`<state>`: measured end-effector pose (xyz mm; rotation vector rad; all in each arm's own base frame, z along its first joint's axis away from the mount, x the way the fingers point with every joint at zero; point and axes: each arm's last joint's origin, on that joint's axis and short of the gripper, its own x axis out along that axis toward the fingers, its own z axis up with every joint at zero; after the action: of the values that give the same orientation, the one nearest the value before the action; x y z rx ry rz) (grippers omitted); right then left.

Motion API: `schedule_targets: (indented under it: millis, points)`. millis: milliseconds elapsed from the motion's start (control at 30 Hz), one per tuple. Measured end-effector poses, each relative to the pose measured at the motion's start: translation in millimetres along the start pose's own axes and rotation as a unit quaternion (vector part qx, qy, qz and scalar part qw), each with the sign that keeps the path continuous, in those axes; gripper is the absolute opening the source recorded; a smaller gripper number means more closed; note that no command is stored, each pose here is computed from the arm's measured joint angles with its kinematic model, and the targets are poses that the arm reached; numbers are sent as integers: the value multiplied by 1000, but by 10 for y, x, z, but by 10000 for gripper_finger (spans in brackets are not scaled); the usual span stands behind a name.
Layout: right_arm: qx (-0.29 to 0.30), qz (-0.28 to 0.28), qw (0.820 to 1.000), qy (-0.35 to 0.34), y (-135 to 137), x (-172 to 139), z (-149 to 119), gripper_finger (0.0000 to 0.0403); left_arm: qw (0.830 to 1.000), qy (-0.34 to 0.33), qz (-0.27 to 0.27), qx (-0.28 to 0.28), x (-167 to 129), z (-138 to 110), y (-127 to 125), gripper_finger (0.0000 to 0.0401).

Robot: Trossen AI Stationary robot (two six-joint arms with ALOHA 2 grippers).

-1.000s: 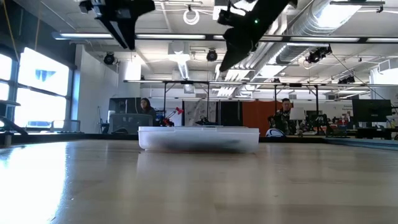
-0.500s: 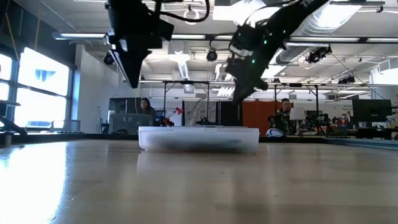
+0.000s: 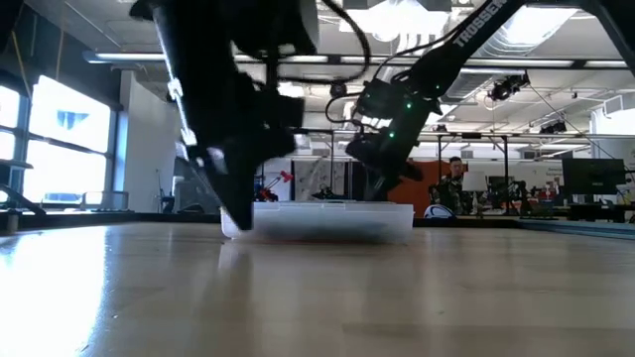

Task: Pick & place school supplies into a supply box
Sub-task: Close the lid of the black supply box

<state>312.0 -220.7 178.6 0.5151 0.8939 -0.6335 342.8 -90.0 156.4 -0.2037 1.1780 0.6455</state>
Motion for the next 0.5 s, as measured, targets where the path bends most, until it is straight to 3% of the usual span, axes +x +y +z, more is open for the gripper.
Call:
schedule_targets:
  millis: [167,333,500]
  points:
    - [33,-1,999,6,-47,118,-19,0,1000,5,13,-18,245,26,74,28]
    - [39,30,998,33,-39,215,-77,0,1000,9,20,-17,304,84,126,10]
    - [29,53,997,54,2,242,-119,0,999,-2,28,-15,307,98,124,27]
